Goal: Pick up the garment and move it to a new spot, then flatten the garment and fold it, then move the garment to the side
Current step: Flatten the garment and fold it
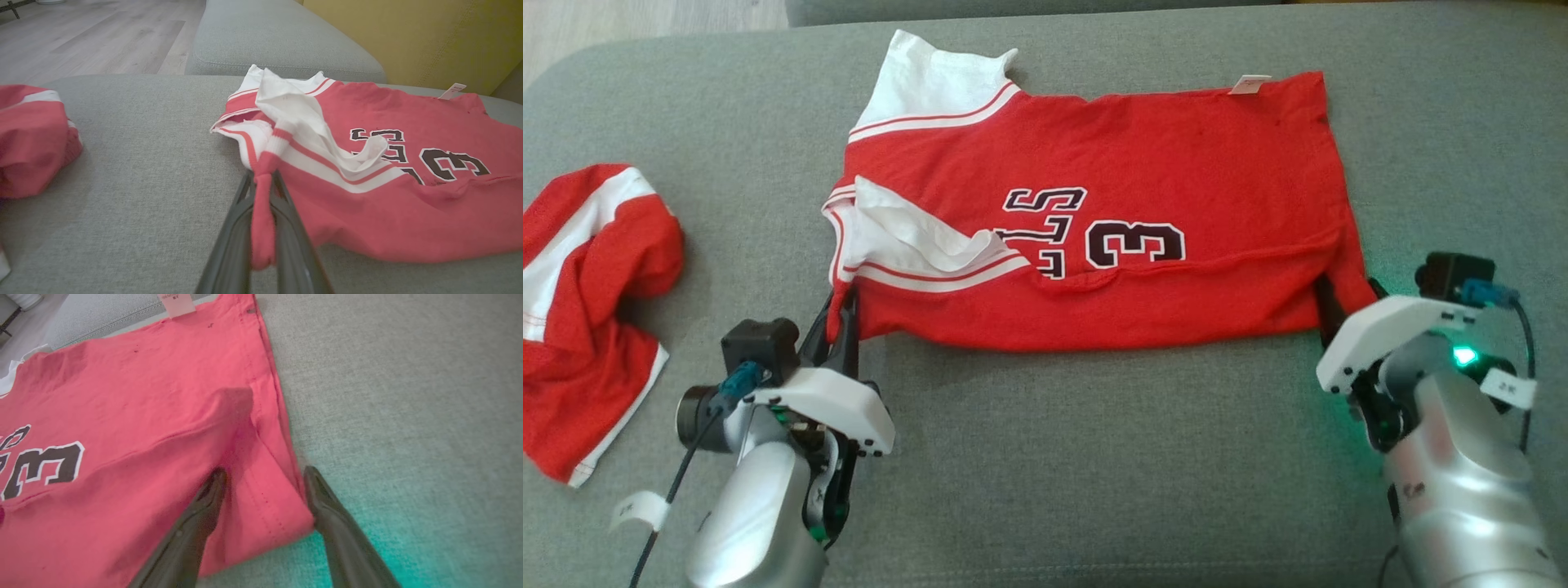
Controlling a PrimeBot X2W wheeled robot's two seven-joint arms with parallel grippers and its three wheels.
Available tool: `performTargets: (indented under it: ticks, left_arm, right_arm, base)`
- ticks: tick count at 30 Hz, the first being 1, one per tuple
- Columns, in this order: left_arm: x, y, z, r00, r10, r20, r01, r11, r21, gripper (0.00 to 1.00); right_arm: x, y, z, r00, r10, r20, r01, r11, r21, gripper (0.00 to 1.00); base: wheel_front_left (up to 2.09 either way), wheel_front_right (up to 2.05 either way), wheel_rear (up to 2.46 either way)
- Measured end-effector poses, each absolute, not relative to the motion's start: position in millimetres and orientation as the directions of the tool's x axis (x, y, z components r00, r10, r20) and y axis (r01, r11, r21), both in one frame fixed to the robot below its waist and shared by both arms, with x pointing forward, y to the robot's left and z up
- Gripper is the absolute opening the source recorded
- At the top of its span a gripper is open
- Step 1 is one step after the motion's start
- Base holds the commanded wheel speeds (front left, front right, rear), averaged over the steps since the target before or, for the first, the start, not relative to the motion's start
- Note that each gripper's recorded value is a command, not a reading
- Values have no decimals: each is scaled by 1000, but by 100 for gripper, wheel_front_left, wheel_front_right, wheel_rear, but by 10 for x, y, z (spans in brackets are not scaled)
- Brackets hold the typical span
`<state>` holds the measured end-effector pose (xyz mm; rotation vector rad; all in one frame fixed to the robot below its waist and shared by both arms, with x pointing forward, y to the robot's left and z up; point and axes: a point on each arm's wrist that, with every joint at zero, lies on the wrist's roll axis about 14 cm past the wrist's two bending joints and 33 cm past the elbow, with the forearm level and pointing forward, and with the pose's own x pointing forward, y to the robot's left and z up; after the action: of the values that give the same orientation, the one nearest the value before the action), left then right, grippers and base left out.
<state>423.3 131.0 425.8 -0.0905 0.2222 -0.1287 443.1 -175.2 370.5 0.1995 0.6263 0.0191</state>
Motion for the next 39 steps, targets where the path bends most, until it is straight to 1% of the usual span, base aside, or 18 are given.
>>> performTargets:
  ticks: [1,12,17,27,32,37,38,39]
  left_arm:
    - [4235,1309,4258,967,-138,-214,118,988,-103,0]
    - [4249,1359,4347,973,-124,-195,108,990,-89,0]
    - [4133,1398,4325,971,-122,-207,106,991,-87,0]
    - [3709,1471,4164,943,-135,-303,117,990,-78,0]
    - [3418,1443,4007,910,-162,-381,140,986,-85,0]
    - [3286,1388,3910,884,-186,-430,164,983,-88,1]
    - [3281,1373,3908,882,-190,-431,168,982,-89,35]
    - [3283,1364,3912,882,-192,-430,170,981,-90,55]
  right_arm:
    - [4452,-1748,3721,812,79,-578,39,981,190,0]
    - [4432,-1898,3893,824,77,-561,24,985,169,0]
    - [4388,-2018,4037,833,74,-549,22,986,167,0]
    - [3828,-2055,3917,758,119,-641,21,978,206,0]
    - [3588,-2099,3892,739,129,-662,25,976,218,0]
    - [3402,-2117,3821,722,132,-680,46,970,237,0]
    - [3388,-2123,3822,724,130,-678,53,969,242,7]
    - [3387,-2127,3837,730,127,-672,56,968,244,47]
  base:
    - [0,0,0]
    - [0,0,0]
    - [0,0,0]
    - [0,0,0]
    - [0,0,0]
    - [0,0,0]
    - [0,0,0]
    - [0,0,0]
